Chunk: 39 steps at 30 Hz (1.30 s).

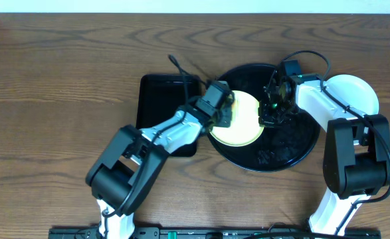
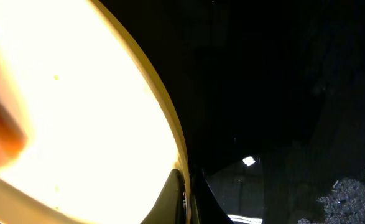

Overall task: Clean dirty plates on tray and stack at the side
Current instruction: 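Wipe the red sauce on the yellow plate with the left-held sponge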

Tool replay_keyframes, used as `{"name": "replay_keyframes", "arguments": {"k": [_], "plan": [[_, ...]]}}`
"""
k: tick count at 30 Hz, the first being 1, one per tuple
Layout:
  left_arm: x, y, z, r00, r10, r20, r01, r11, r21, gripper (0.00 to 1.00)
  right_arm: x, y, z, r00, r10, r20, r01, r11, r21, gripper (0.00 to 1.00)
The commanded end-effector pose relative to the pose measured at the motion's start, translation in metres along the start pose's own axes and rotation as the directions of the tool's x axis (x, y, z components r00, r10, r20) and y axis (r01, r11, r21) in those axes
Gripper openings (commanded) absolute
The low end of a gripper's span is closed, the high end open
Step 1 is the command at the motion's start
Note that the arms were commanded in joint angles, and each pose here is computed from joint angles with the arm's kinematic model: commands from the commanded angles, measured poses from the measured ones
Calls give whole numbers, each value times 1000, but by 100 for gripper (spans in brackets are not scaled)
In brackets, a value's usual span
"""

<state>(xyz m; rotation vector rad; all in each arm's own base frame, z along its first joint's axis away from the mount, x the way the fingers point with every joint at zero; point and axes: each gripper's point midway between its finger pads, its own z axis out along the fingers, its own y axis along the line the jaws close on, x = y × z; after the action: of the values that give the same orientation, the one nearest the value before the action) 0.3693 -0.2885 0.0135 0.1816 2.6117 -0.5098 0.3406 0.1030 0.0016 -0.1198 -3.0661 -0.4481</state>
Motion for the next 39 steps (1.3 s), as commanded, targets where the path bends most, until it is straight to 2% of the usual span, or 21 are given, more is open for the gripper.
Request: {"name": "replay_keyframes", "arguments": {"k": [1,4,8,17,19,22,27,30,31,34,37,39], "plan": [[-2,-22,-23,998,70,-2,-70,992,108,8,13,1,11,999,-13,-46,13,1000,19,1],[-6,-41,-38,996,85,16,-87,982,166,8,13,1,11,999,-12,-47,13,1000,19,1],[1,-53,-40,997,83,7,-83,980,183,7,13,1,11,999,-12,-48,13,1000,19,1],[49,-66,-16,984,144,-105,-125,977,172,7,14,1,11,999,-12,-49,13,1000,19,1],[56,-56,-9,982,144,-124,-128,983,130,7,14,0,11,999,-11,-51,12,1000,20,1],[57,-28,0,982,146,-122,-148,989,-7,8,15,0,11,998,-10,-55,11,1000,21,1],[36,7,-2,981,184,-63,-192,968,-160,7,15,0,11,998,-10,-56,11,1000,21,1],[11,8,-7,981,193,6,-190,970,-149,7,15,0,11,998,-10,-56,11,1000,21,1],[-9,4,-16,980,188,63,-178,975,-135,8,15,0,11,998,-9,-56,11,1000,21,1],[-30,-15,-26,977,175,125,-170,984,-54,7,15,0,11,998,-9,-56,10,1000,21,1],[-27,-44,-29,977,175,119,-187,978,94,7,15,0,11,998,-9,-56,11,1000,21,1],[-20,-56,-28,979,180,101,-193,971,143,7,15,0,11,998,-9,-56,11,1000,21,1]]}}
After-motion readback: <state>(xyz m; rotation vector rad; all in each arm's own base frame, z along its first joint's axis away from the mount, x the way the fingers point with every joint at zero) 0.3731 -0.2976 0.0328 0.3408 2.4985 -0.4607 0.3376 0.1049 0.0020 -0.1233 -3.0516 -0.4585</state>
